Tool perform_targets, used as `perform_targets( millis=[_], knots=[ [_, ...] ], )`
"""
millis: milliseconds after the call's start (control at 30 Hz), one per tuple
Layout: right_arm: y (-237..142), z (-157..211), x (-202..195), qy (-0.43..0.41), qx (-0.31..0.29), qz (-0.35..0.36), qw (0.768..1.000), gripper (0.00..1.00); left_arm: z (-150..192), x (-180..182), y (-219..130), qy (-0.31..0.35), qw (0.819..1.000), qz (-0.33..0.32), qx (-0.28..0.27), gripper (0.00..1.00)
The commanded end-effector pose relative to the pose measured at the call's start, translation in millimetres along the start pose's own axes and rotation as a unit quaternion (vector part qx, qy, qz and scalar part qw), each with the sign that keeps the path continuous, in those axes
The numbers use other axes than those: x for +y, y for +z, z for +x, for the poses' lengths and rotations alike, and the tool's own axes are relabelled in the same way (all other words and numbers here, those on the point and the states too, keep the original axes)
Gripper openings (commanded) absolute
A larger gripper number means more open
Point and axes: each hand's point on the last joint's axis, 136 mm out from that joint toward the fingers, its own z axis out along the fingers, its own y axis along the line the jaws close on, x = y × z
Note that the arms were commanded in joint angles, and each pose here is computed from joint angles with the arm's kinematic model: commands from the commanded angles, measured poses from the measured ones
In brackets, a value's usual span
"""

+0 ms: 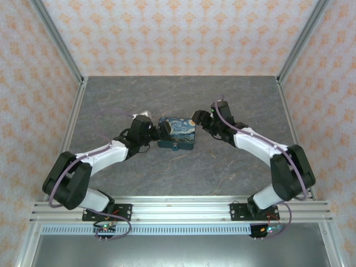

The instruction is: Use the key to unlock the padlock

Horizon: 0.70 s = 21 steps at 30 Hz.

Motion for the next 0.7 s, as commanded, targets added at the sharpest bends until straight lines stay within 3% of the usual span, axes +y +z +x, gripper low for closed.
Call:
perform_targets(
  millis=[0,233,667],
  knots=[
    [-12.4,21.1,-45.9,-0.055,0.027,0.088,0.994,0.67,-11.8,14.1,-17.7,0.0,0.998,-0.044,-0.035,1.0],
    [-23.6,50.7,-96.6,-0.14,0.095,0.18,0.969,0.61,-6.3,3.7,-39.4,0.0,1.0,-0.022,-0.01,1.0],
    [-3.6,93.2,-118.1,-0.182,0.193,0.199,0.943,0.45,-3.7,-21.1,-38.2,-0.013,0.999,0.022,0.022,1.0]
  ],
)
